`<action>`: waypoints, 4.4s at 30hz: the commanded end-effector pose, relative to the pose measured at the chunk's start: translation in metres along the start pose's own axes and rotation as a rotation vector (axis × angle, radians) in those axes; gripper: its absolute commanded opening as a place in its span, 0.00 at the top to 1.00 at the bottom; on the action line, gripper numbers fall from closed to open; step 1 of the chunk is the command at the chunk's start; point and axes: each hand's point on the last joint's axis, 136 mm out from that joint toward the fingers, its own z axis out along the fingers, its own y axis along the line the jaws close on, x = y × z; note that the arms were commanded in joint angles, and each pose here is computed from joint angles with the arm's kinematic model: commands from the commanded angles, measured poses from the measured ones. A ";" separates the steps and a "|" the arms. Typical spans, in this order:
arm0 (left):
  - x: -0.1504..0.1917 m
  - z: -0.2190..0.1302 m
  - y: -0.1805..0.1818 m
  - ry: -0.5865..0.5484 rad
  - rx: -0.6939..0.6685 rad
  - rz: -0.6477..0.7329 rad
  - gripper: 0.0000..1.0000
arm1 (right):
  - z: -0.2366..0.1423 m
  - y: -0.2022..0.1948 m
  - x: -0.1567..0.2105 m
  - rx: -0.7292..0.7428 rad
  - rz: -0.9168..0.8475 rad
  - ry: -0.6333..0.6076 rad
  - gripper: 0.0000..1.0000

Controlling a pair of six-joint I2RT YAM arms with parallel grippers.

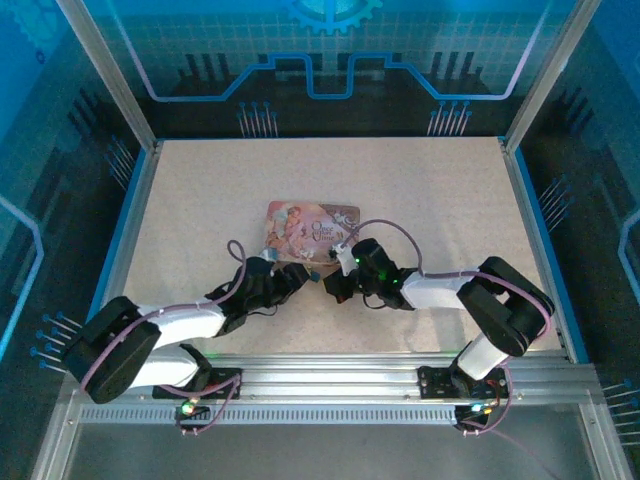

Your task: Unlock the padlock with the key

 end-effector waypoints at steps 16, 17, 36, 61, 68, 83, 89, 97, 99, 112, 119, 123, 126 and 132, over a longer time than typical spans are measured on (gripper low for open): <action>0.004 0.010 -0.004 -0.040 0.061 -0.045 0.57 | 0.000 0.034 -0.028 -0.087 0.189 -0.078 0.96; 0.004 0.010 -0.004 -0.040 0.062 -0.048 0.58 | -0.001 0.035 -0.030 -0.091 0.202 -0.080 0.96; 0.007 0.015 0.002 -0.058 0.075 -0.139 0.65 | 0.004 0.044 -0.021 -0.108 0.390 -0.041 0.96; 0.003 0.004 -0.007 -0.089 0.094 -0.154 0.91 | -0.008 0.040 -0.011 -0.083 0.446 -0.050 0.74; 0.002 0.001 -0.013 -0.088 0.099 -0.154 0.92 | -0.030 0.027 -0.005 0.017 0.321 -0.057 0.60; -0.001 -0.006 -0.022 -0.090 0.077 -0.189 0.90 | -0.102 0.017 -0.049 0.247 -0.276 -0.199 0.15; -0.003 -0.011 -0.021 -0.099 0.052 -0.232 0.92 | -0.109 0.015 -0.056 0.295 -0.493 -0.237 0.04; -0.005 -0.016 -0.029 -0.096 0.048 -0.274 0.98 | -0.113 0.023 -0.052 0.305 -0.749 -0.243 0.00; -0.005 -0.016 -0.031 -0.091 0.050 -0.294 1.00 | -0.112 0.027 -0.050 0.311 -0.812 -0.246 0.00; -0.005 -0.020 -0.039 -0.084 0.068 -0.341 1.00 | -0.075 0.049 -0.019 0.316 -1.147 -0.178 0.00; -0.006 -0.022 -0.040 -0.088 0.075 -0.354 1.00 | -0.048 0.061 -0.015 0.299 -1.165 -0.173 0.03; -0.006 -0.023 -0.041 -0.087 0.078 -0.363 1.00 | -0.035 0.063 -0.012 0.279 -1.154 -0.169 0.08; -0.006 -0.023 -0.041 -0.084 0.077 -0.364 1.00 | -0.027 0.066 -0.012 0.263 -1.145 -0.170 0.13; -0.006 -0.023 -0.043 -0.082 0.083 -0.365 1.00 | -0.013 0.067 -0.015 0.263 -1.146 -0.158 0.27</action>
